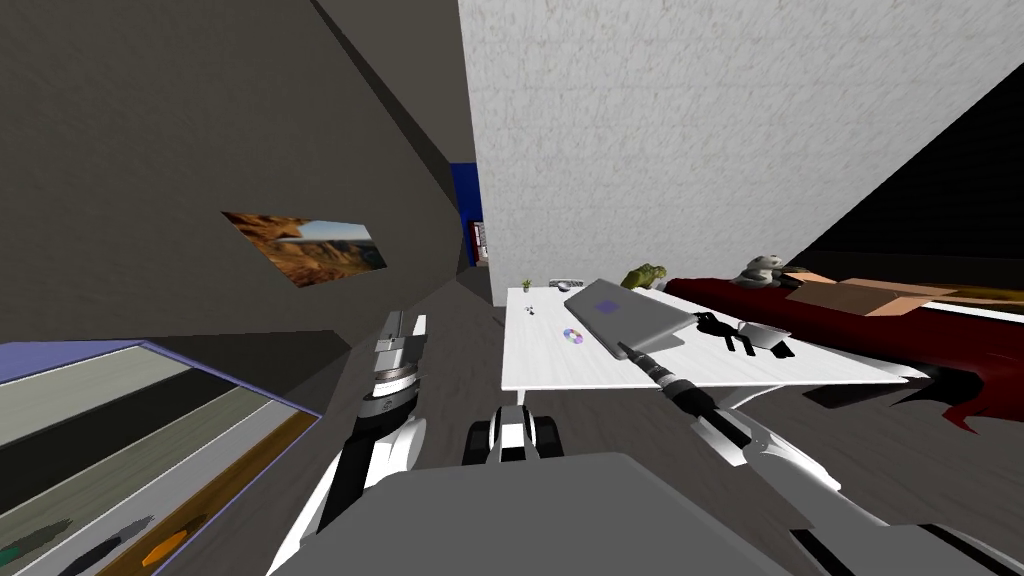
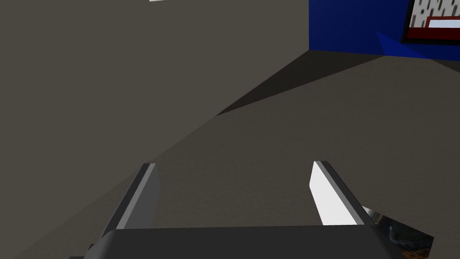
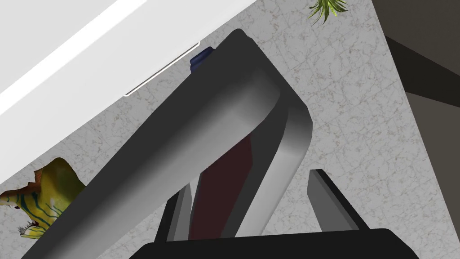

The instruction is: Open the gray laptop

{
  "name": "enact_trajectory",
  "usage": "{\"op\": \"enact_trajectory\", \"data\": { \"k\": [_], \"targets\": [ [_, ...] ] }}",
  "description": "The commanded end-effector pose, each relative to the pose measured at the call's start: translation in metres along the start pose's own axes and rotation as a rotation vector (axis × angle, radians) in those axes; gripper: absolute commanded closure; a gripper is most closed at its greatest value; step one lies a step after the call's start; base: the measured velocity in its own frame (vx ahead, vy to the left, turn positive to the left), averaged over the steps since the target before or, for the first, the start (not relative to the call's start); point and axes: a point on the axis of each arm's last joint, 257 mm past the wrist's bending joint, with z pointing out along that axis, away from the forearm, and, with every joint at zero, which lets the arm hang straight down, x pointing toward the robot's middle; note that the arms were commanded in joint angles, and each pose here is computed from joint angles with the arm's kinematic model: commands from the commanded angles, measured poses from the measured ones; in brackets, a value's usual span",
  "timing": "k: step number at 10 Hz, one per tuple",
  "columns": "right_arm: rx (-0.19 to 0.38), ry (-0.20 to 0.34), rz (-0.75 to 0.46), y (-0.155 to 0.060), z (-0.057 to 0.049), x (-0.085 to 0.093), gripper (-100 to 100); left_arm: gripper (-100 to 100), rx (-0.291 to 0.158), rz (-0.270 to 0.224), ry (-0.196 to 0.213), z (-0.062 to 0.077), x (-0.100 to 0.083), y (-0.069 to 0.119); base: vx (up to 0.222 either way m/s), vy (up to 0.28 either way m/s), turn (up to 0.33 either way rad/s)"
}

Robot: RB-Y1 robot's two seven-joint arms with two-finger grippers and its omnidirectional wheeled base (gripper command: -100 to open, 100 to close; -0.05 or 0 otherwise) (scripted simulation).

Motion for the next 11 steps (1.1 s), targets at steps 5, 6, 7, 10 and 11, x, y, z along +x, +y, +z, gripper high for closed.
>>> {"op": "enact_trajectory", "data": {
  "k": [5, 6, 7, 10, 11],
  "targets": [
    [0.008, -0.001, -0.004, -0.011, -0.005, -0.059, -100, 0, 0.000, 0.000, 0.000, 0.000, 0.000, 0.000, -0.004, 0.064, 0.008],
    [0.007, -0.001, -0.001, -0.012, -0.005, -0.060, 0, 0, 0.000, 0.000, 0.000, 0.000, 0.000, 0.000, 0.001, 0.007, 0.001],
    [0.008, 0.000, 0.000, -0.012, -0.005, -0.059, 0, 0, 0.000, 0.000, 0.000, 0.000, 0.000, 0.000, 0.000, 0.000, 0.000],
    [0.009, 0.001, 0.003, -0.012, -0.006, -0.058, 0, 0, 0.000, 0.000, 0.000, 0.000, 0.000, 0.000, 0.000, 0.000, 0.000],
    [0.009, 0.000, 0.003, -0.012, -0.005, -0.059, 0, 0, 0.000, 0.000, 0.000, 0.000, 0.000, 0.000, 0.000, 0.000, 0.000]
  ]
}}
